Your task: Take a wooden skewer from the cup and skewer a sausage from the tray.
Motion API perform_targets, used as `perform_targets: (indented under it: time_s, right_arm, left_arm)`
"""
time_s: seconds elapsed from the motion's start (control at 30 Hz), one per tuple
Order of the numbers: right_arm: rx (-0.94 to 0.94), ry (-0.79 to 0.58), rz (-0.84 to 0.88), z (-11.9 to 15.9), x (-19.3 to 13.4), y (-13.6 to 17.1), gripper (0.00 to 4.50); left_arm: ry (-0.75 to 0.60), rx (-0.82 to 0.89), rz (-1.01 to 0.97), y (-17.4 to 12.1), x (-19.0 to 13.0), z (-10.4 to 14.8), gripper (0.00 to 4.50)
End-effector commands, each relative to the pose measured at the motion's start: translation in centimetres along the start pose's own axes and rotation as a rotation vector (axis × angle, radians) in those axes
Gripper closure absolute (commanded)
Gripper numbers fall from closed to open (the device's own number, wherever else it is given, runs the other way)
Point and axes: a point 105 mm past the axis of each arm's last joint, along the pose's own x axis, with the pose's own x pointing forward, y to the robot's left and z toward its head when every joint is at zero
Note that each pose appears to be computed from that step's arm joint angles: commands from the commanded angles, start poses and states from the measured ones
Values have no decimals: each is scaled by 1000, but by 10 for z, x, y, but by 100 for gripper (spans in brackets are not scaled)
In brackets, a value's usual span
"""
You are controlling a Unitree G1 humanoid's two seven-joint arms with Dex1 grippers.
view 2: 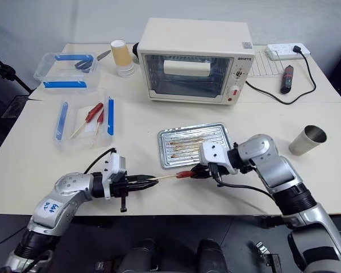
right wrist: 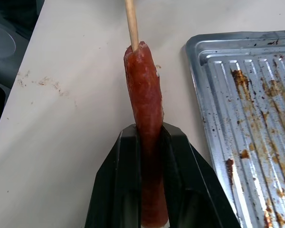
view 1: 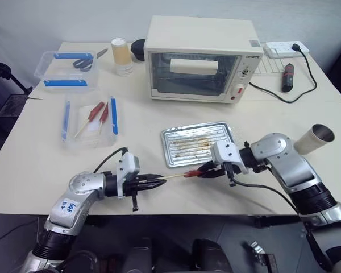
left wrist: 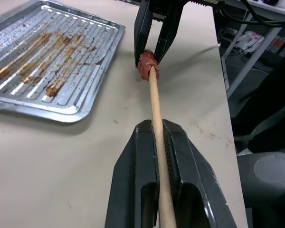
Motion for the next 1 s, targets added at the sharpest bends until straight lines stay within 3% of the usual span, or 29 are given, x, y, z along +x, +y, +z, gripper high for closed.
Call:
perform_targets:
  time_s: [0.03, 0.5, 0.7, 0.83, 1.0]
  right_arm:
    - [-86, 8, 13, 14, -4, 1, 393]
    - [-133, 65, 11, 27, -6, -2, 393]
    - [-109, 88, 18, 19, -7, 1, 393]
    - [-102, 88, 20, 17, -6, 1, 449]
    - [-113, 83, 6, 19, -4, -2, 449]
  left_arm:
    - [-15, 31, -26, -5, 8, 7, 450]
    - [29, 45, -66, -3, 30, 9, 450]
    - [47, 43, -56, -3, 24, 8, 450]
    - [66, 39, -36, -1, 20, 7, 450]
    - [82, 37, -28, -2, 19, 8, 450]
